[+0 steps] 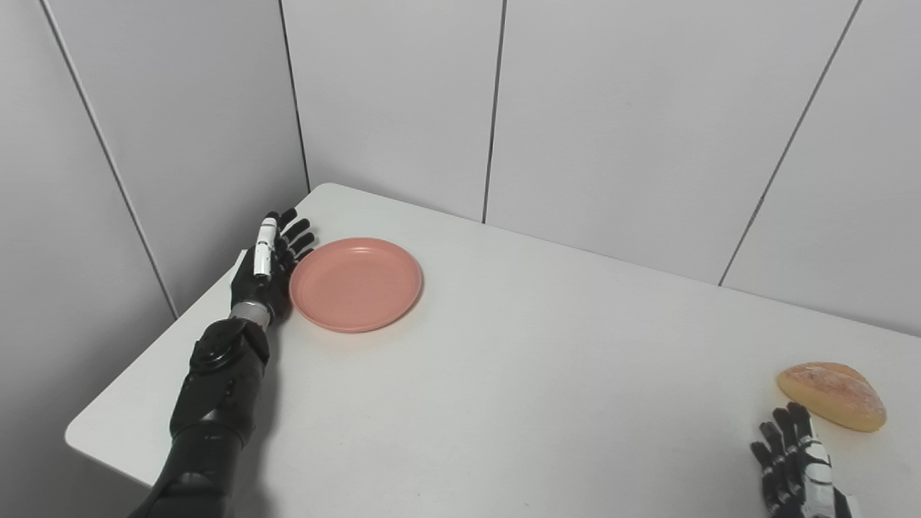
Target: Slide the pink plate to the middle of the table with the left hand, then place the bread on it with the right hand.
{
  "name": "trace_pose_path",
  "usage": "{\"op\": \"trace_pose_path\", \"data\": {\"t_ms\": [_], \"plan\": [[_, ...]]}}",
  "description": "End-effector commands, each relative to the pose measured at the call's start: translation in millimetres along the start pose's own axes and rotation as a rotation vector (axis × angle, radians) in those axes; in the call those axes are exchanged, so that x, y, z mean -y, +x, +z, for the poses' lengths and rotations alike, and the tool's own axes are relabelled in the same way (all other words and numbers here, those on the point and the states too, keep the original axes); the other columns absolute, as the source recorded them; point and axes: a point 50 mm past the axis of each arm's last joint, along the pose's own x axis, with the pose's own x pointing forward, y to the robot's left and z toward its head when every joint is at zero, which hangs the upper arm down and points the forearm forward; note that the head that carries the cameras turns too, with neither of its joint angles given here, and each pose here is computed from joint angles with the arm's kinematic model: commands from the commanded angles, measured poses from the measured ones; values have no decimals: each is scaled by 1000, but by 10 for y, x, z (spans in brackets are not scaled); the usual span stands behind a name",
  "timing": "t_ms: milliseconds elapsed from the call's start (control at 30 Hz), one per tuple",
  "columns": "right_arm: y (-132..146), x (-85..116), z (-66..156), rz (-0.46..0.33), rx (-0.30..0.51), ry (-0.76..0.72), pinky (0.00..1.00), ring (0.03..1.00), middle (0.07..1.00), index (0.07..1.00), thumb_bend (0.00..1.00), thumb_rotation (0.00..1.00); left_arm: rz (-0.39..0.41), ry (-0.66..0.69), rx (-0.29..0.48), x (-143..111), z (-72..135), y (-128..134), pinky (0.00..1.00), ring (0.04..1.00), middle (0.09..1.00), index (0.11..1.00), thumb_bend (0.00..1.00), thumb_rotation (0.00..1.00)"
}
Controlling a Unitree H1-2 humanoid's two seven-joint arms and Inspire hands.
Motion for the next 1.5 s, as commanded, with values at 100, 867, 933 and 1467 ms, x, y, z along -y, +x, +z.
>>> {"op": "trace_pose_path", "data": {"t_ms": [100,867,933,1467], "plan": [[-87,31,-26,-10,3,-8,1000,1000,1000,1000,264,1000,-44,-18,20,178,38,62,888,875,871,866,298,1000],[-83,-52,-4,-5,11,-15,1000,998,1000,1000,254,1000,-158,-70,-14,468,-170,48,907,896,890,879,286,1000],[-86,-67,-2,-9,9,-14,1000,994,997,997,255,1000,-167,-71,-18,517,-183,38,894,888,887,878,279,1000],[-79,-141,-38,-4,11,-17,1000,984,994,998,278,1000,-221,-50,-45,804,-409,15,873,861,852,844,384,1000]]}}
